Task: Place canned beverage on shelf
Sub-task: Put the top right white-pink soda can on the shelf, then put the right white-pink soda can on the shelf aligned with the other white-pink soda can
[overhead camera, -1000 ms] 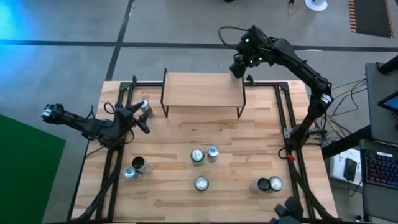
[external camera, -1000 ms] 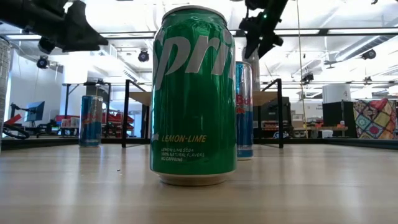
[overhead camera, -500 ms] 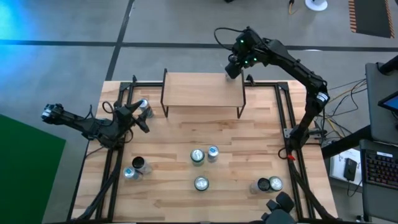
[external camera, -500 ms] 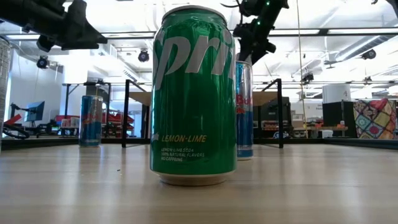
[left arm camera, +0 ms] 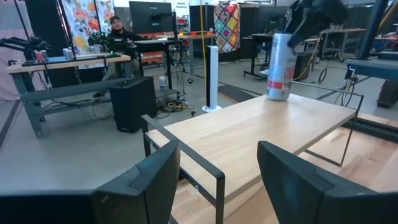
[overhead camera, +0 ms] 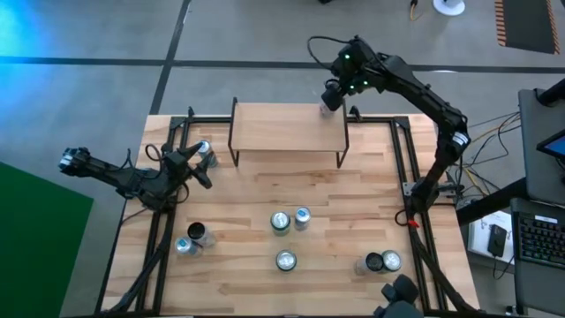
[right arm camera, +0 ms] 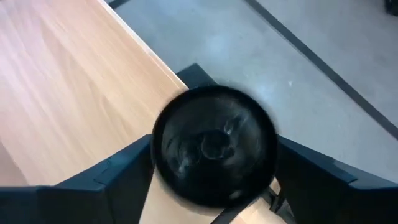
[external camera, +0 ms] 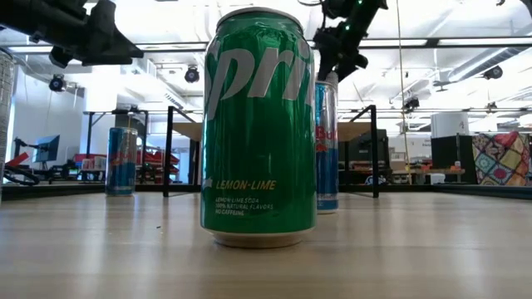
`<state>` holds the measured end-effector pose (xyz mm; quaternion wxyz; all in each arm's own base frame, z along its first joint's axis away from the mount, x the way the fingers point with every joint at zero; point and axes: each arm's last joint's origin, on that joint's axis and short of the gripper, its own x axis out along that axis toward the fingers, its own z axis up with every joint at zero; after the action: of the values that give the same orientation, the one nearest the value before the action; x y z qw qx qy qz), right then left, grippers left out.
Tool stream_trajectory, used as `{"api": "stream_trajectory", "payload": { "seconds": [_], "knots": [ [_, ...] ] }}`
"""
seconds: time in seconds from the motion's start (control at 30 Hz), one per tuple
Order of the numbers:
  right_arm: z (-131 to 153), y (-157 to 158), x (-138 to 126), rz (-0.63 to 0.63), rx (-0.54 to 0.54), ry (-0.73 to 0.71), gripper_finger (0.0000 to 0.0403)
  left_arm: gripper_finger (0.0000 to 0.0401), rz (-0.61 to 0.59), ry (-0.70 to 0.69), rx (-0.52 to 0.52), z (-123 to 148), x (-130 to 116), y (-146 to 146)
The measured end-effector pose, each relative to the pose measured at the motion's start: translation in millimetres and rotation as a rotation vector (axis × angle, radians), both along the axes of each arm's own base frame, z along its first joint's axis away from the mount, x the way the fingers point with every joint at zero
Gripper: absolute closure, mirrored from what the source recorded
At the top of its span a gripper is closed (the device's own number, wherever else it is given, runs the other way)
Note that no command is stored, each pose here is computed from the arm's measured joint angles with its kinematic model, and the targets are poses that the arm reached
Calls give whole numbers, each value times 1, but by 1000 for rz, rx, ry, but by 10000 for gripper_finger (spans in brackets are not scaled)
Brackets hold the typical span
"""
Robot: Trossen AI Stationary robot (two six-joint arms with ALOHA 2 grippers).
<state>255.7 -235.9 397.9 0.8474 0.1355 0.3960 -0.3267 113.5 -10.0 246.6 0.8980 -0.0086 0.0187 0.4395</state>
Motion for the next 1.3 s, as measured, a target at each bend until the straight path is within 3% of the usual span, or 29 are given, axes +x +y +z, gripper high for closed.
{"api": "stream_trajectory", "payload": {
  "seconds": [0.37, 0.53, 0.67, 0.77, 0.87, 1.03, 1.3],
  "knots": [
    [26, 19, -20, -8, -39, -69, 86, 180, -12, 26, 13, -2, 1, -1],
    [41, 41, -44, -13, -79, -122, 85, 171, -151, 57, 16, 0, 1, -3],
    [41, 66, -67, -13, -118, -185, 85, 172, -402, 132, -4, 13, 3, -7],
    [30, 86, -81, -2, -133, -228, 85, 177, -614, 166, -76, 30, 7, -14],
    [11, 103, -92, 14, -137, -274, 85, 182, -703, 241, -126, 44, 17, -22],
    [-27, 128, -100, 58, -109, -324, 85, 183, -697, 360, -136, 45, 48, -36],
    [-66, 158, -106, 135, -43, -360, 85, 183, -664, 417, -114, 27, 89, -51]
  ]
}}
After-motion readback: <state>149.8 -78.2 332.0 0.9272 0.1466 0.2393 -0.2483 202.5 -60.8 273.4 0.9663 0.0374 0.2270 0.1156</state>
